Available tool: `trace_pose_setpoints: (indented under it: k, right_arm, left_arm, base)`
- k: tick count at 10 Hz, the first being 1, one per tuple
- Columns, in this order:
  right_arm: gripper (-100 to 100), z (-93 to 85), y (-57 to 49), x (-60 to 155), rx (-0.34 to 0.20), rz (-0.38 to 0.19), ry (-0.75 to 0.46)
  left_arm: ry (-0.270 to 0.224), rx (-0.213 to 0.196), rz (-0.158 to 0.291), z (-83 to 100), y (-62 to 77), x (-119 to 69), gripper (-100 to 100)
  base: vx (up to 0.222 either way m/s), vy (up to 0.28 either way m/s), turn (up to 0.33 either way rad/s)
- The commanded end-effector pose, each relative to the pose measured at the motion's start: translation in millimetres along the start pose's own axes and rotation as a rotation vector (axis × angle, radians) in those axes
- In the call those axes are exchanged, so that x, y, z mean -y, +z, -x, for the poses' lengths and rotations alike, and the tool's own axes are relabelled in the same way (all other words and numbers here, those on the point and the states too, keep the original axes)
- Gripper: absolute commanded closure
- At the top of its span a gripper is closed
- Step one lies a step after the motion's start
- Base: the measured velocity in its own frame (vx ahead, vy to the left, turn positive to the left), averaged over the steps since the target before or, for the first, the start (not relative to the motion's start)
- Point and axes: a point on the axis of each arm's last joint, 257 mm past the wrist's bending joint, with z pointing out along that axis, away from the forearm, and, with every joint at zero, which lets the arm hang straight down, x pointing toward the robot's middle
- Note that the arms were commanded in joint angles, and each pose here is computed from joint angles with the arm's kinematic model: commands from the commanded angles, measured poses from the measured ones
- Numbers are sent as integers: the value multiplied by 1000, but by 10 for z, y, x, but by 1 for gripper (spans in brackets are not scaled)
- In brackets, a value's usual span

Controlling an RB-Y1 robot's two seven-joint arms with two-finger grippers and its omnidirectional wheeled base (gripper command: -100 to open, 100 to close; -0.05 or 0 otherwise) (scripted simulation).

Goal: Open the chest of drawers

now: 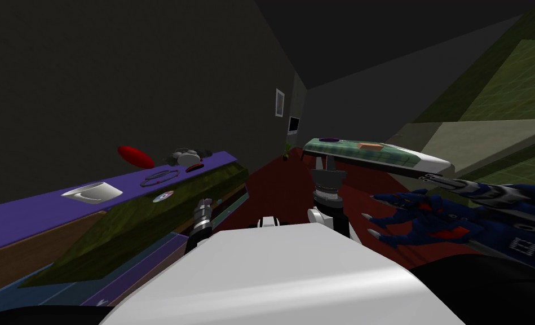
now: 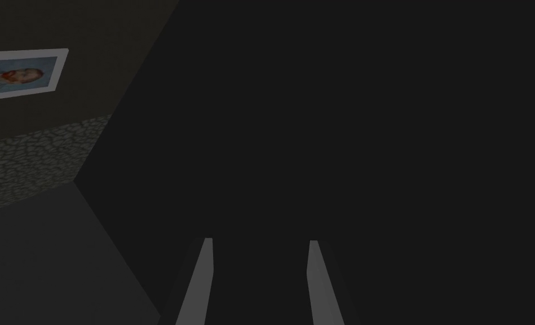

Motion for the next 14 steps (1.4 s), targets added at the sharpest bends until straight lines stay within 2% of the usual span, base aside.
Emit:
trace_pose_setpoints:
  k: [1,2,12,13,14]
  right_arm:
    - [0,0,0,0,0,0,0]
    - [0,0,0,0,0,0,0]
    - [0,0,0,0,0,0,0]
    - [0,0,0,0,0,0,0]
    - [0,0,0,0,0,0,0]
  left_arm:
    - [0,-3,-2,-13,-24,10,100]
    - [0,4,-4,54,-7,123,-100]
    - [1,18,-4,238,-5,575,-100]
    - [1,17,-6,235,-2,588,-100]
    - [1,23,32,252,-60,423,-100]
  base:
    - [-120,-125,17]
    - [-47,-63,-25]
    - [14,-7,-16]
    - [8,-6,-5]
    - [8,3,-4]
